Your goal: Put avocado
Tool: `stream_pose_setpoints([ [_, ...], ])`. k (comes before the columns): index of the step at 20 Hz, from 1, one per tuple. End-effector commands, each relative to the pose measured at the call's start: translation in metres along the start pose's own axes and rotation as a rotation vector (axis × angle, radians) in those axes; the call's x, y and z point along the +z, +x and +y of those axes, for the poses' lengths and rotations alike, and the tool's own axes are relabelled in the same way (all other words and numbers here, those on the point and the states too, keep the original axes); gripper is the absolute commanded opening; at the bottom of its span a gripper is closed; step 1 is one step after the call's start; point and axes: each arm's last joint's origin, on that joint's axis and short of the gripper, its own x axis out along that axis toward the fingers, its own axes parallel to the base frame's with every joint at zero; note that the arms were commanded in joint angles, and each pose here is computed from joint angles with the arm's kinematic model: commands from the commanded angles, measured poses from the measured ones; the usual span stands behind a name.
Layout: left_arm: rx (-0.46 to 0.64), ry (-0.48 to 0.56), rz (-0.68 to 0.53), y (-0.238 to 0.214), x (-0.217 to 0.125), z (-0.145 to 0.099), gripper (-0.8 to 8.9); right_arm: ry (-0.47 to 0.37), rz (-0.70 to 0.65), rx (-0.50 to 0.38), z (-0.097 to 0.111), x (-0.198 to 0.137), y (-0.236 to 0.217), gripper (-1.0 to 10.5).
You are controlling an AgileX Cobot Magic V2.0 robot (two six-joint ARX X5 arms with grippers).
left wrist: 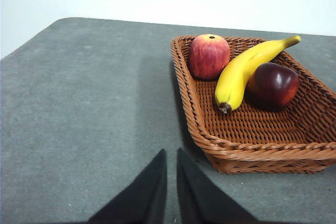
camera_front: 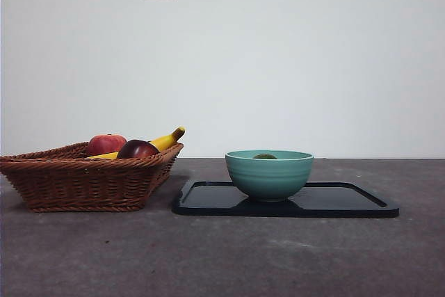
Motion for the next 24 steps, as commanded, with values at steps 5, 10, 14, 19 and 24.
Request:
stream_pose_setpoints([
  [5,0.001,0.012,0.026,0.002,-0.007,0.000,0.28,0.022,-0.361,-0.221,-0.014,-0.008,0.041,0.2],
  [10,0.001,0.012,0.026,0.002,-0.007,0.000,0.28,0.088,-0.535,-0.383,-0.042,-0.066,0.097,0.2],
  [14,0.001,0.012,0.026,0.002,-0.007,0.000,0.28,0.104,-0.488,-0.451,-0.053,-0.094,0.114,0.2],
  [19,0.001,0.012,0.026,0.002,-0.007,0.000,0.28,0.122,-0.433,-0.508,-0.062,-0.114,0.125,0.2],
  [24,0.001,0.012,0.026,0.002,-0.007,0.000,0.28,0.122,-0.383,-0.541,-0.067,-0.123,0.129,0.2],
])
